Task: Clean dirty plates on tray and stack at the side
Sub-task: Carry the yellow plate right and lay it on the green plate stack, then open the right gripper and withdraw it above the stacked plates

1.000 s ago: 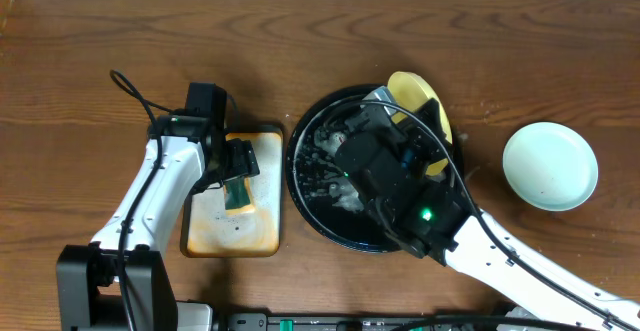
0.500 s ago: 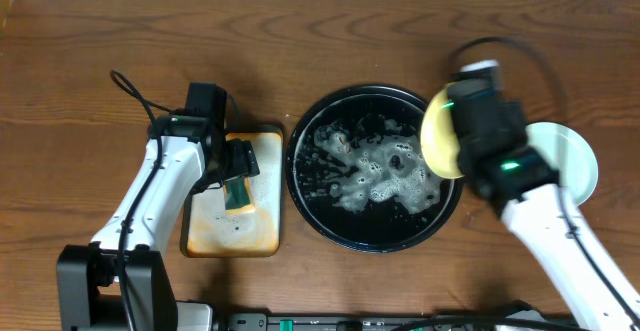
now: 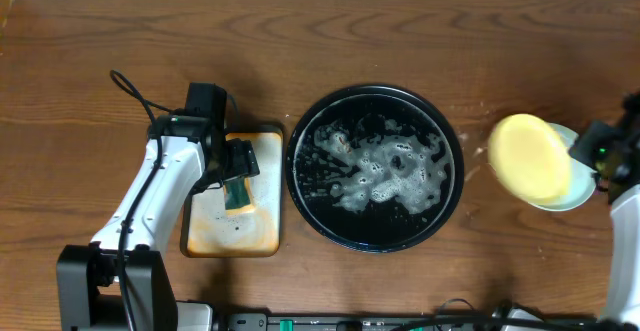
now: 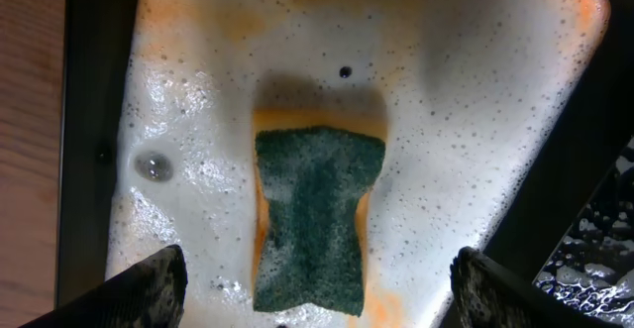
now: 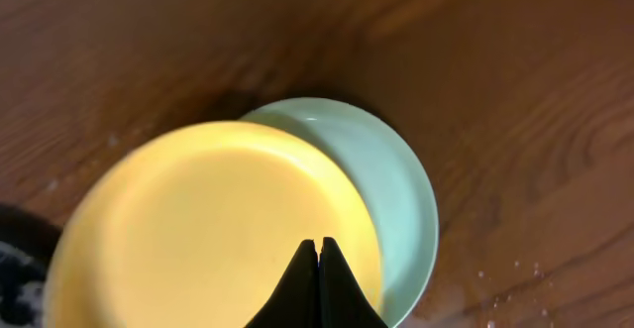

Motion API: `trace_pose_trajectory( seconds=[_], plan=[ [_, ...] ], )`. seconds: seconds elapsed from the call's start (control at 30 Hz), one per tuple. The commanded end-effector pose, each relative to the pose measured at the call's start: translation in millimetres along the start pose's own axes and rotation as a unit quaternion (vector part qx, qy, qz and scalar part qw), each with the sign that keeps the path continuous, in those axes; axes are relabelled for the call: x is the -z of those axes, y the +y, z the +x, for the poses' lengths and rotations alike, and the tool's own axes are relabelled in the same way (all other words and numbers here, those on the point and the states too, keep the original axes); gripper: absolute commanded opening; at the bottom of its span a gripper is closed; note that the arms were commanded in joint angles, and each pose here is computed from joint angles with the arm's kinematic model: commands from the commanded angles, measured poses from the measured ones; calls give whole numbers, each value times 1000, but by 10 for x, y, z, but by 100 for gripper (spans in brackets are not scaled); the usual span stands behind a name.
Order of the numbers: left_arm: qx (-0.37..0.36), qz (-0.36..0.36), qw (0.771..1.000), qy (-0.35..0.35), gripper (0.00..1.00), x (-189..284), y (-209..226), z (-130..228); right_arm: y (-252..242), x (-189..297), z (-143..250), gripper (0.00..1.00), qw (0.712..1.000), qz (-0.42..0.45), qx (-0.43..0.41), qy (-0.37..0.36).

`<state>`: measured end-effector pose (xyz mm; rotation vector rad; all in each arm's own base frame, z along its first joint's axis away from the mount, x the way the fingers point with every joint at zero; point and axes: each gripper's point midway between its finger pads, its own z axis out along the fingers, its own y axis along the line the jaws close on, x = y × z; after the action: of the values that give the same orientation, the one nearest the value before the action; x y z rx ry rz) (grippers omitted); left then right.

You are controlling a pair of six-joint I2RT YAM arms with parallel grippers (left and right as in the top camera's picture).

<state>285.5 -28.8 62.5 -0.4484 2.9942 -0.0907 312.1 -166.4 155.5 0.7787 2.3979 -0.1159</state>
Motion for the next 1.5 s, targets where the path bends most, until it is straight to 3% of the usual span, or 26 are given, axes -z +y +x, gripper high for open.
trace_pose_trajectory(
  seconds=[0.0, 0.17, 0.37, 0.43, 0.5, 0.67, 0.73, 0.8, 0.9, 0.93, 0.97, 1.0, 1.1, 1.2, 1.27, 1.3, 1.37, 1.4, 1.43, 1.47],
  plan=[
    [-1, -2, 1000, -2, 86, 10, 20, -5, -49, -121, -7, 1, 999, -16, -29, 14],
    [-1, -2, 1000, -2, 86, 10, 20, -5, -23, -226, 4, 1, 999, -32, -35, 22],
    [-1, -2, 1000, -2, 86, 10, 20, -5, 625, -90, 71, 2, 981, -190, 9, 37],
    [-1, -2, 1000, -2, 86, 10, 20, -5, 921, 26, 158, 8, 963, -260, 41, 48],
    [-1, -2, 1000, -2, 86, 10, 20, -5, 1257, 226, 273, 15, 933, -345, 82, 57],
    [-1, -2, 1000, -2, 86, 10, 20, -5, 1852, 910, 488, 46, 830, -532, 161, 46],
    [-1, -2, 1000, -2, 86, 10, 20, -5, 2008, 1253, 545, 51, 779, -600, 179, 34],
    [-1, -2, 1000, -2, 86, 10, 20, -5, 2090, 1500, 586, 52, 747, -640, 178, 36],
    [-1, -2, 1000, -2, 86, 10, 20, -5, 2153, 1664, 633, 37, 740, -650, 159, 60],
    [-1, -2, 1000, -2, 86, 10, 20, -5, 2165, 1684, 632, 25, 745, -647, 143, 74],
    [-1, -2, 1000, -2, 86, 10, 20, -5, 2172, 1703, 615, 3, 748, -646, 127, 85],
    [-1, -2, 1000, -2, 86, 10, 20, -5, 2178, 1711, 593, 1, 752, -643, 104, 101],
    [-1, -2, 1000, -2, 86, 10, 20, -5, 2188, 1686, 531, 1, 765, -616, -15, 187],
    [-1, -2, 1000, -2, 86, 10, 20, -5, 2202, 1683, 479, 2, 758, -588, -113, 256],
    [-1, -2, 1000, -2, 86, 10, 20, -5, 2219, 1705, 429, 35, 750, -583, -145, 277],
    [-1, -2, 1000, -2, 86, 10, 20, -5, 2230, 1723, 396, 44, 746, -583, -156, 282],
    [-1, -2, 1000, -2, 86, 10, 20, -5, 2246, 1743, 345, 49, 741, -584, -167, 285],
    [-1, -2, 1000, -2, 86, 10, 20, -5, 2254, 1764, 324, 40, 738, -586, -171, 288],
    [-1, -2, 1000, -2, 86, 10, 20, -5, 2263, 1791, 303, 12, 733, -590, -174, 291],
    [-1, -2, 1000, -2, 86, 10, 20, -5, 2268, 1804, 289, 1, 730, -590, -179, 296]
  ],
)
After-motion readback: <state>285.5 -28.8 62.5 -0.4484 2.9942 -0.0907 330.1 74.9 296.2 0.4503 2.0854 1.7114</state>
